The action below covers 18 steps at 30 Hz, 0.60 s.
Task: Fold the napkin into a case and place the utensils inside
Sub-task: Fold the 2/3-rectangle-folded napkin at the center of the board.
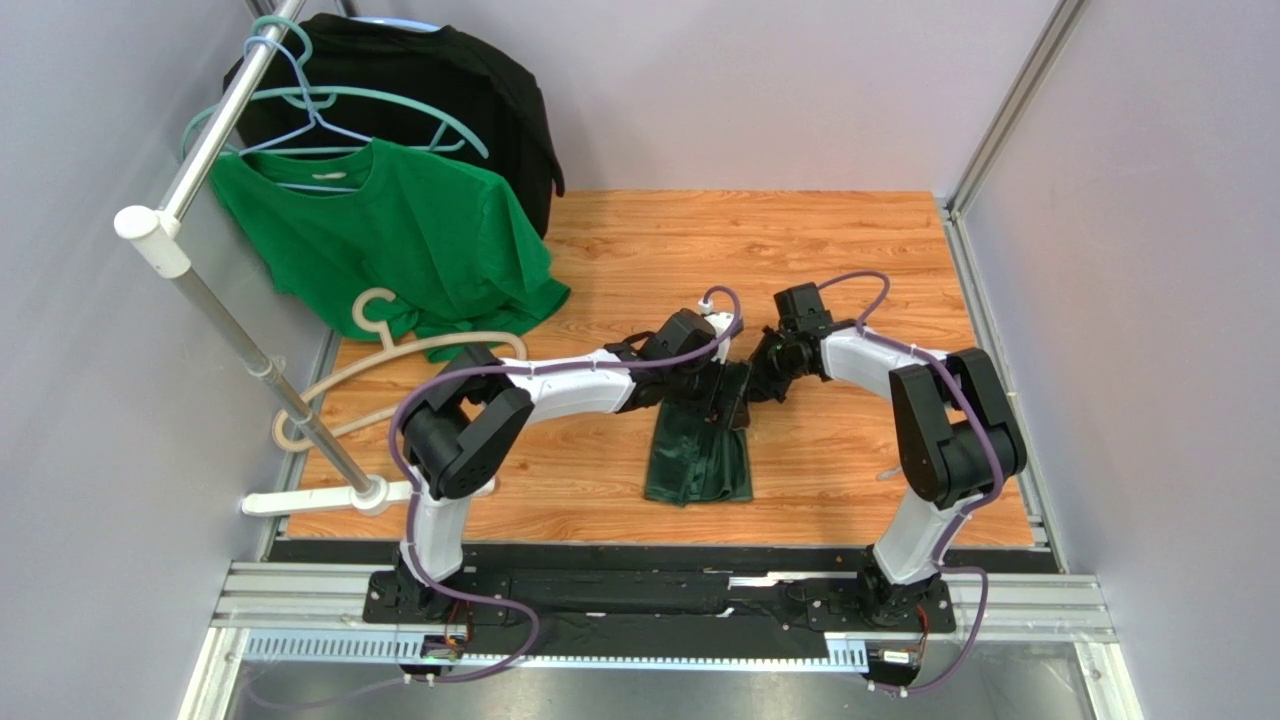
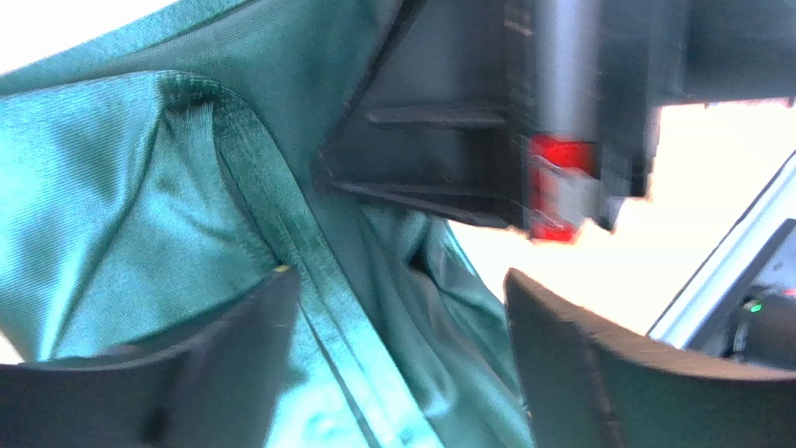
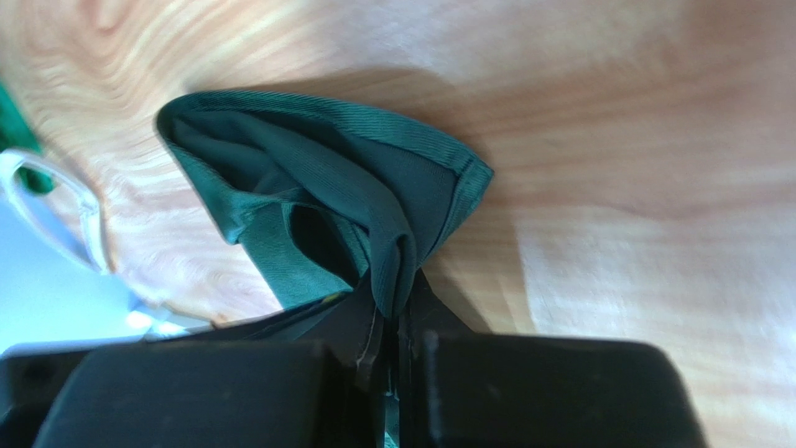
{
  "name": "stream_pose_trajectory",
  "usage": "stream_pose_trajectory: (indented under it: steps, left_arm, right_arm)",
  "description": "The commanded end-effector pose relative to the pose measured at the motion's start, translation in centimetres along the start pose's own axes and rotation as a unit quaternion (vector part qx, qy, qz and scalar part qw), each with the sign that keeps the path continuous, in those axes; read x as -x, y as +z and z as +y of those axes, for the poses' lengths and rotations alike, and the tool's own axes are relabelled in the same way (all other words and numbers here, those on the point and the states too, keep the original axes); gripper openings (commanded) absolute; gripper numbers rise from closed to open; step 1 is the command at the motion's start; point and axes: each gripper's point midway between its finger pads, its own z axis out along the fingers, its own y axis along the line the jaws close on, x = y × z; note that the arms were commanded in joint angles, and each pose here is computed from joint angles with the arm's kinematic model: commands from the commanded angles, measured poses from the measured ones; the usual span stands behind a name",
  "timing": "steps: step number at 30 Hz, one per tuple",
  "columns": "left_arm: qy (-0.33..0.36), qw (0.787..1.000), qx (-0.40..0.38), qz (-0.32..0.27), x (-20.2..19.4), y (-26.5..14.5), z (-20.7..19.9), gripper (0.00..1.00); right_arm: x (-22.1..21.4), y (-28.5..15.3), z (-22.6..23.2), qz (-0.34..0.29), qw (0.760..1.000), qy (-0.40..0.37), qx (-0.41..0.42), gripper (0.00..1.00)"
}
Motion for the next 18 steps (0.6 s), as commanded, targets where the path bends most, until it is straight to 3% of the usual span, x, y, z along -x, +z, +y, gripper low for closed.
stream_pose_trajectory:
  steps: [1,10,18]
  left_arm:
    - [0.06,0.996,0.008,-0.065,2.6,-2.4,-2.8,0.98]
    - [0.086,0.982,0.135,-0.104,2.3,-1.3,-1.5,0.99]
    - [0.102,0.978,0.135,-0.124,2.8,-0.4,-1.9,0.97]
  right_arm:
    - [0.2,-0.8,-1.2,-0.013,0.996,0.042,-0.077,0.0]
    - [0.1,-2.8,-2.4,-0.034,0.984,0.107,-0.136,0.0]
    - [-0.7,-2.8,-1.8,-0.018,0.981,0.146,-0.127,0.0]
